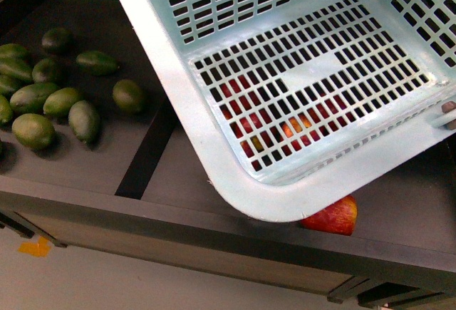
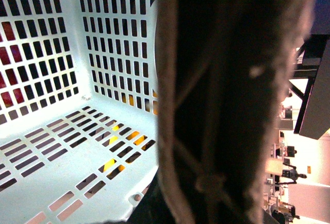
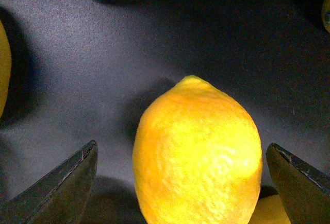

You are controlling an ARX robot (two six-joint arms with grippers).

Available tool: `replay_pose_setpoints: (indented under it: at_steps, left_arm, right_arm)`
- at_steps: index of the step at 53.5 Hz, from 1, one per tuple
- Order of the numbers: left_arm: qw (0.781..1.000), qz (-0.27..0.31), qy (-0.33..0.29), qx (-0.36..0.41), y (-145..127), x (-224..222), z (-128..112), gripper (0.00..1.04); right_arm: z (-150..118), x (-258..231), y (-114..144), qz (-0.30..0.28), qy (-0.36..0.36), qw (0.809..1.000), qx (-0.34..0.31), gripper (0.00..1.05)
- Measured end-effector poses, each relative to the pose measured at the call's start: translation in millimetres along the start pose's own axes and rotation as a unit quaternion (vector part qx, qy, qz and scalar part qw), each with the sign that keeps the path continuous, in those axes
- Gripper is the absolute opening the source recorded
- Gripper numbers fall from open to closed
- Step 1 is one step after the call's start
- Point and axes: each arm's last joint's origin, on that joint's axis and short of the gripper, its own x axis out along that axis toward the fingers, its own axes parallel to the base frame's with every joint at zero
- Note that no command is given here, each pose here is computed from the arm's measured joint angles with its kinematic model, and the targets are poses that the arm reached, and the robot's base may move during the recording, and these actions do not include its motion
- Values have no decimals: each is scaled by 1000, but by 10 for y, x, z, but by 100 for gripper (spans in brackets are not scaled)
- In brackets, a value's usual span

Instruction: Pick lemon and mango into basket

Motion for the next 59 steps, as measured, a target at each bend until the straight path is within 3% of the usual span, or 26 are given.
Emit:
replay_pose_setpoints:
  at_steps: [24, 43, 52, 59]
  left_arm:
    - [1000, 0, 0, 0, 0, 0, 0, 5]
    - [1000, 0, 0, 0, 0, 0, 0, 5]
    - [1000, 0, 1, 0, 0, 0, 0, 5]
    - [1000, 0, 0, 0, 0, 0, 0, 5]
  right_arm:
    - [27, 144, -21, 1, 12, 1000, -3, 96]
    - [-97, 151, -50, 5, 21, 1000, 12, 96]
    - [-191, 136, -54, 13, 22, 999, 36, 69]
    - [-228, 105, -36, 22, 9, 998, 66, 65]
